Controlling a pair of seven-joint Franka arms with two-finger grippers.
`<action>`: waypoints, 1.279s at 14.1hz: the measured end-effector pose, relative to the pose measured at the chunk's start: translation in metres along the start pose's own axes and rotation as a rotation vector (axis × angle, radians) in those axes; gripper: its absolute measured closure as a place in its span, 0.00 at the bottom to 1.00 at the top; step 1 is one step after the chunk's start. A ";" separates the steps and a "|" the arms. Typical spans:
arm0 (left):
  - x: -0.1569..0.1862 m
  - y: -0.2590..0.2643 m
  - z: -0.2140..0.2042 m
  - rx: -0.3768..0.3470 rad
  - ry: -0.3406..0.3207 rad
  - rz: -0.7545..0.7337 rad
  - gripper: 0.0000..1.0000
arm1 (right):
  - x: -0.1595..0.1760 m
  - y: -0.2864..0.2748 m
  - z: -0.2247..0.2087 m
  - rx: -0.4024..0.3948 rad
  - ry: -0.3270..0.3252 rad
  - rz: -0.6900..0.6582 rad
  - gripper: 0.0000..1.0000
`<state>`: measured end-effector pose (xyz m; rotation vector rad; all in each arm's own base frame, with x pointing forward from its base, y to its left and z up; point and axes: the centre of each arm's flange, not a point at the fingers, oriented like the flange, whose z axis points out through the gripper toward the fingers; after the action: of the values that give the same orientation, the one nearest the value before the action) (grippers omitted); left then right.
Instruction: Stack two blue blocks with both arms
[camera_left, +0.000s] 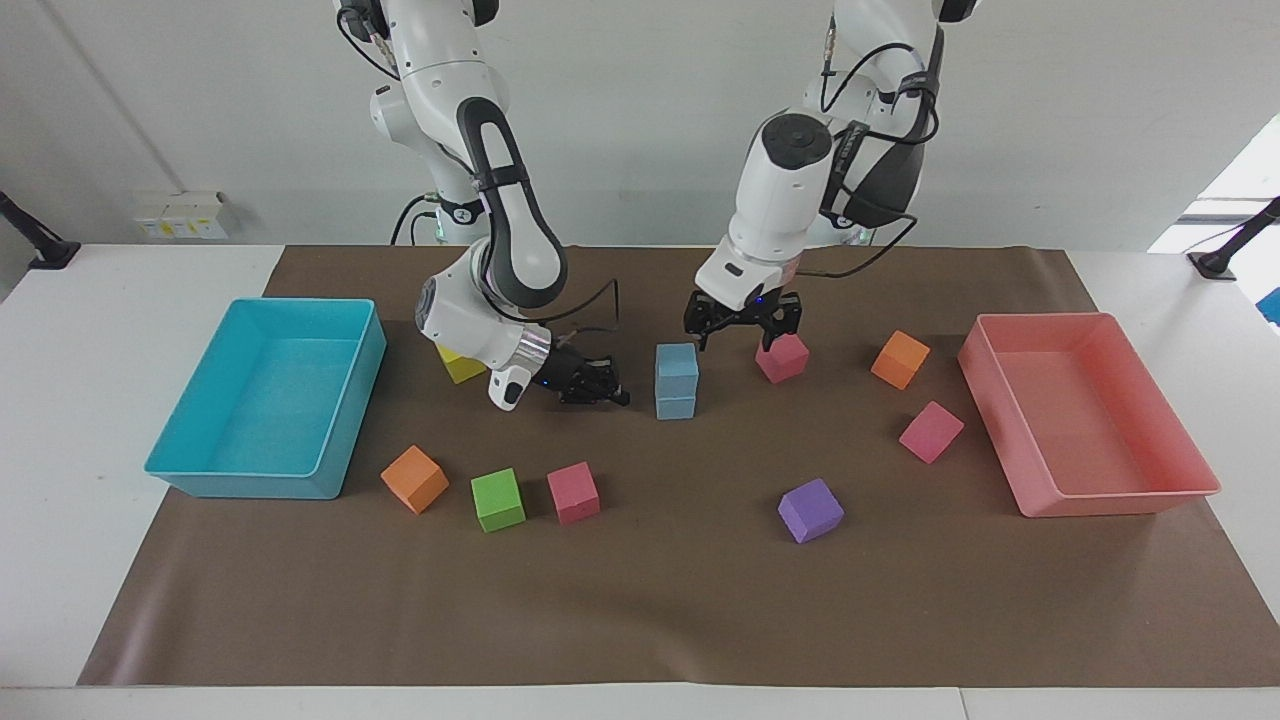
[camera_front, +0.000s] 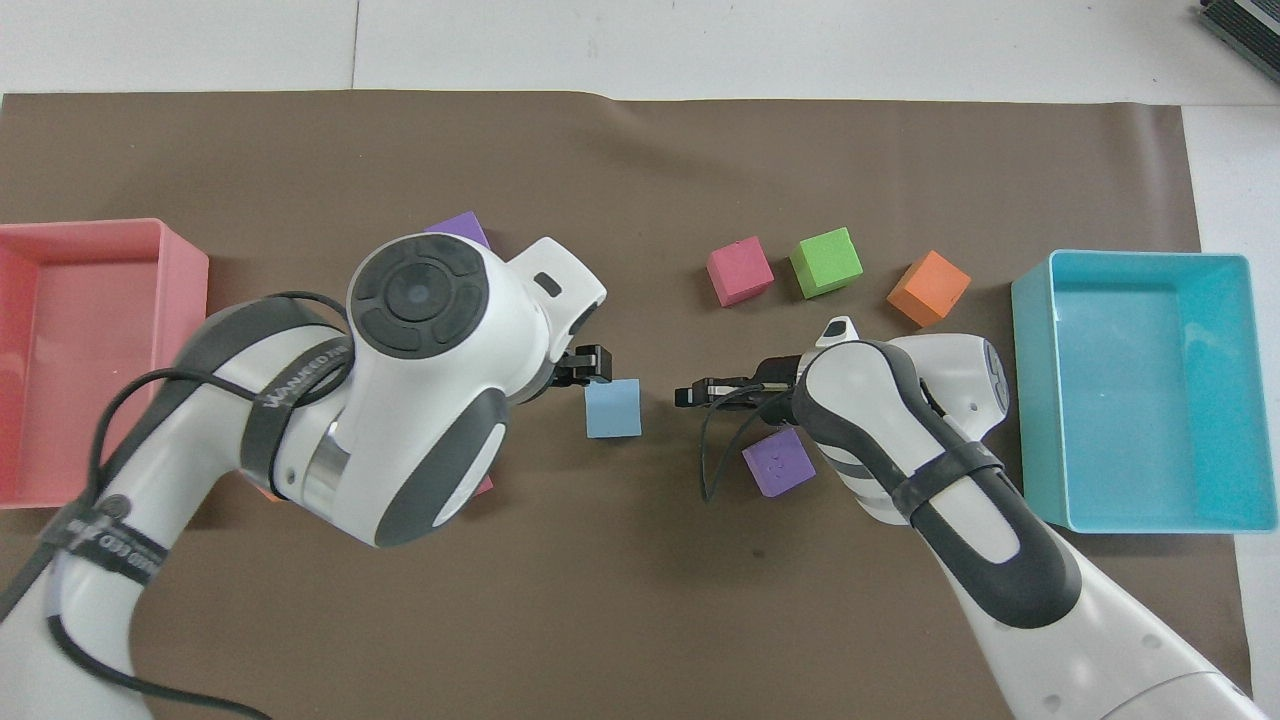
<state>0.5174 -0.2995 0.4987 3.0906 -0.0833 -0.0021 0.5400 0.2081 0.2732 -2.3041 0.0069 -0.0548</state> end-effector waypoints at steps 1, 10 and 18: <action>0.000 -0.022 -0.014 0.007 -0.011 0.008 0.00 | 0.002 -0.003 -0.005 0.001 0.009 -0.013 0.81; 0.022 -0.191 -0.094 0.008 0.011 0.108 0.00 | 0.031 -0.026 -0.121 -0.244 0.021 -0.243 0.00; 0.022 -0.212 -0.119 0.008 0.028 0.068 0.00 | 0.047 -0.042 -0.250 -0.617 -0.192 -0.252 0.00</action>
<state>0.5505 -0.0838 0.6072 3.0927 -0.1881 0.0440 0.5759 0.0495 0.4732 -2.9037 -0.4185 0.0472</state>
